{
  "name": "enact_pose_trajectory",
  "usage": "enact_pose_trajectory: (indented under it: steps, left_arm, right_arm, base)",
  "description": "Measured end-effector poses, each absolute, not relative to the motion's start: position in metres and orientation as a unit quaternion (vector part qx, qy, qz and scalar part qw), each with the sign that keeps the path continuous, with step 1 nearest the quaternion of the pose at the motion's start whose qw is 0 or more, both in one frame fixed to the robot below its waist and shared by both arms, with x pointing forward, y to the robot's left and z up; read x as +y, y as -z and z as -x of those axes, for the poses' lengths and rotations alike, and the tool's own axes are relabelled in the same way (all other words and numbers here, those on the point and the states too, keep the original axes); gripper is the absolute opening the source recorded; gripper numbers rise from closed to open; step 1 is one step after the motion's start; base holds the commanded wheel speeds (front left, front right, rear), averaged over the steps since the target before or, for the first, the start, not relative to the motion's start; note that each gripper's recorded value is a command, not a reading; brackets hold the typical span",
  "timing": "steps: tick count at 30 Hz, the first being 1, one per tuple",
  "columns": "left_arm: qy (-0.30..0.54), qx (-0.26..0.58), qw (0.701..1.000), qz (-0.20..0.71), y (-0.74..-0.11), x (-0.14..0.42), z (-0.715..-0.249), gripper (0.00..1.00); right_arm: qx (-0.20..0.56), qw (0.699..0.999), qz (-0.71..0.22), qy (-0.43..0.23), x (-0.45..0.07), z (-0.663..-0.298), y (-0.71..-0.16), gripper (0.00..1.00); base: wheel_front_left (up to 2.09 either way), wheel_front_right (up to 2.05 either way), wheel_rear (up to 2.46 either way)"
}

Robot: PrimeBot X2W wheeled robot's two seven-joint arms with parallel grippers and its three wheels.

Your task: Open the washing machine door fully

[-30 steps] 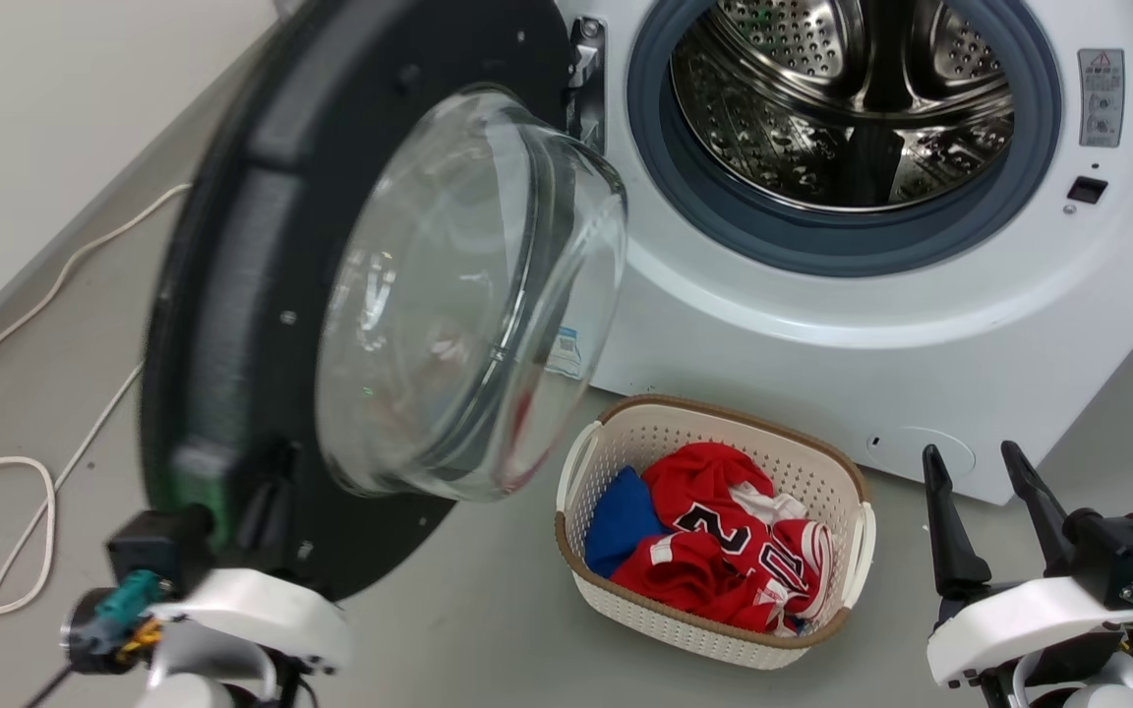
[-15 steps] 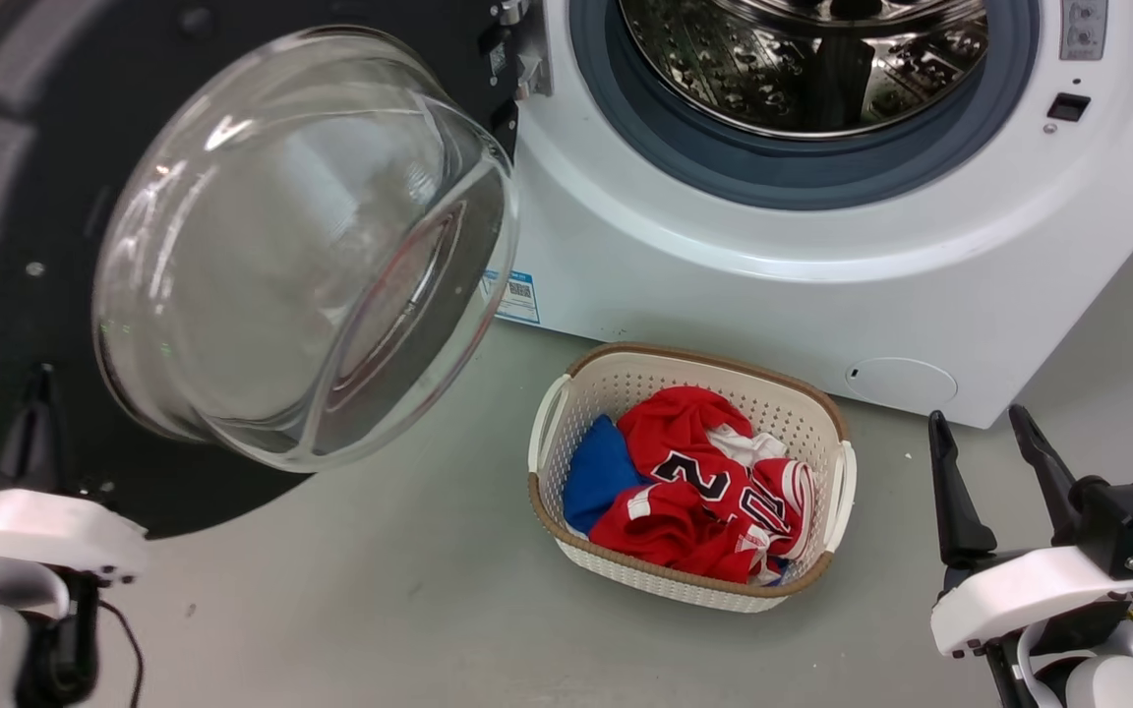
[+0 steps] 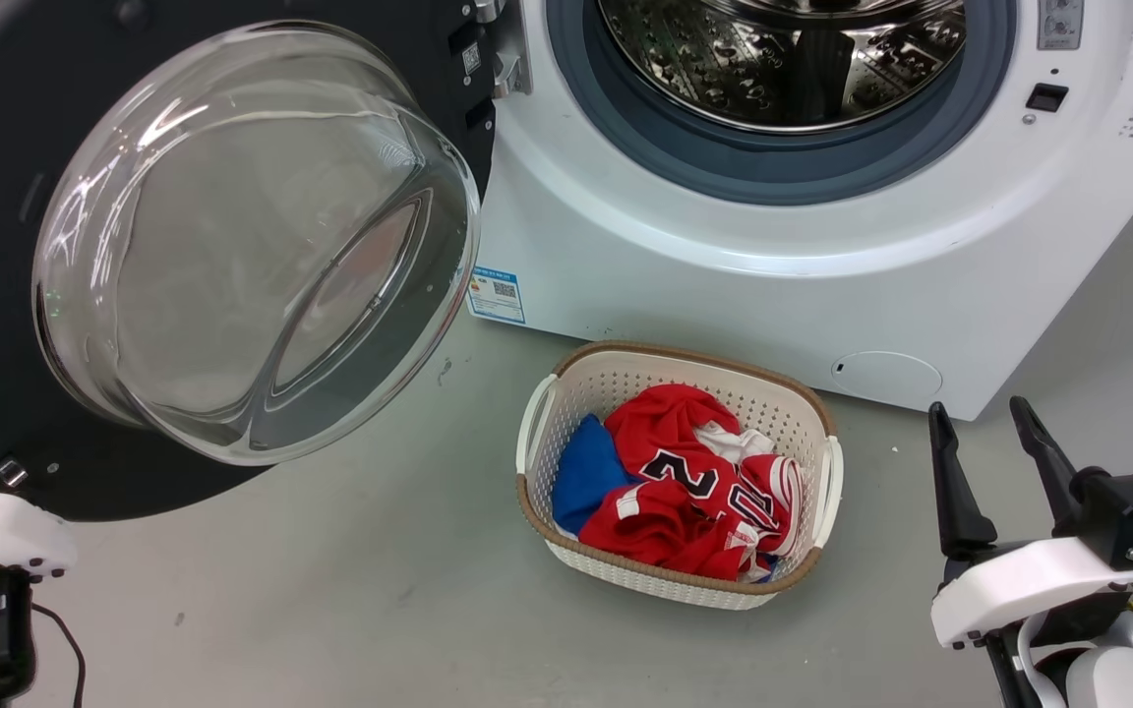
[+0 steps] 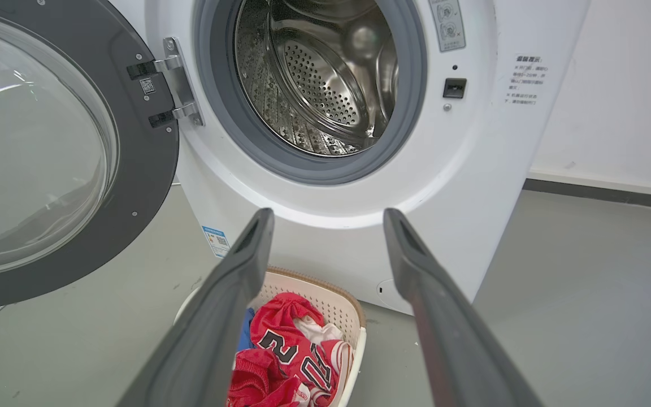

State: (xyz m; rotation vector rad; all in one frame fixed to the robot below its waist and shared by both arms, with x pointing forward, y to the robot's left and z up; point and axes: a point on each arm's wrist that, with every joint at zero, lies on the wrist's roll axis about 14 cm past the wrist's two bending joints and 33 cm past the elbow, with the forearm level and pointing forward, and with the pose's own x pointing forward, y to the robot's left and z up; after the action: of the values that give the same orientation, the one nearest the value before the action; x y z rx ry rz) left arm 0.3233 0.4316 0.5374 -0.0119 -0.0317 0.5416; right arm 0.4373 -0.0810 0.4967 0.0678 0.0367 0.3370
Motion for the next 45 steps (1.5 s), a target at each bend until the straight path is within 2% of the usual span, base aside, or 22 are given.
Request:
enact_pose_trajectory:
  steps: [7,16,28,34,35,36,37,38,39,40,45]
  left_arm:
    - [-0.264,-0.024,0.964,-0.005,-0.537,0.418,-0.314,0.0]
    - [-0.223,-0.035,0.974,0.009,-0.525,0.359,-0.295,0.0]
    - [-0.098,-0.029,0.992,0.08,-0.51,0.247,-0.311,0.0]
    - [-0.018,-0.035,0.997,0.067,-0.517,0.205,-0.341,0.0]
    - [-0.007,-0.035,0.997,0.064,-0.518,0.199,-0.345,0.13]
    - [0.001,-0.036,0.997,0.065,-0.519,0.193,-0.349,0.33]
    - [0.009,-0.036,0.997,0.068,-0.519,0.187,-0.353,0.45]
    - [0.016,-0.035,0.997,0.067,-0.519,0.183,-0.357,0.73]
    - [0.022,-0.036,0.997,0.067,-0.519,0.179,-0.36,0.93]
    - [0.026,-0.036,0.997,0.067,-0.52,0.175,-0.364,1.0]
    - [0.049,-0.032,0.997,0.057,-0.517,0.161,-0.375,1.0]
  right_arm:
    - [0.01,0.986,-0.039,-0.164,-0.085,-0.43,-0.504,1.0]
    - [0.0,0.987,-0.035,-0.159,-0.09,-0.413,-0.513,1.0]
    - [-0.007,0.99,-0.027,-0.141,-0.107,-0.392,-0.522,1.0]
    - [-0.006,0.993,-0.025,-0.118,-0.123,-0.383,-0.522,1.0]
    - [-0.006,0.993,-0.025,-0.112,-0.127,-0.382,-0.522,1.0]
    - [-0.005,0.994,-0.025,-0.108,-0.13,-0.38,-0.522,1.0]
    - [-0.005,0.994,-0.024,-0.103,-0.134,-0.378,-0.522,1.0]
    - [-0.006,0.995,-0.024,-0.097,-0.138,-0.376,-0.522,1.0]
    - [-0.006,0.996,-0.024,-0.091,-0.142,-0.374,-0.521,1.0]
    - [-0.006,0.996,-0.024,-0.085,-0.146,-0.372,-0.521,1.0]
    - [-0.005,0.998,-0.023,-0.063,-0.161,-0.364,-0.52,1.0]
  base:
    - [0.0,0.0,0.0]
    - [0.0,0.0,0.0]
    - [0.0,0.0,0.0]
    - [0.0,0.0,0.0]
    - [0.0,0.0,0.0]
    - [0.0,0.0,0.0]
    - [0.0,0.0,0.0]
    - [0.0,0.0,0.0]
    - [0.0,0.0,0.0]
    - [0.0,0.0,0.0]
    - [0.0,0.0,0.0]
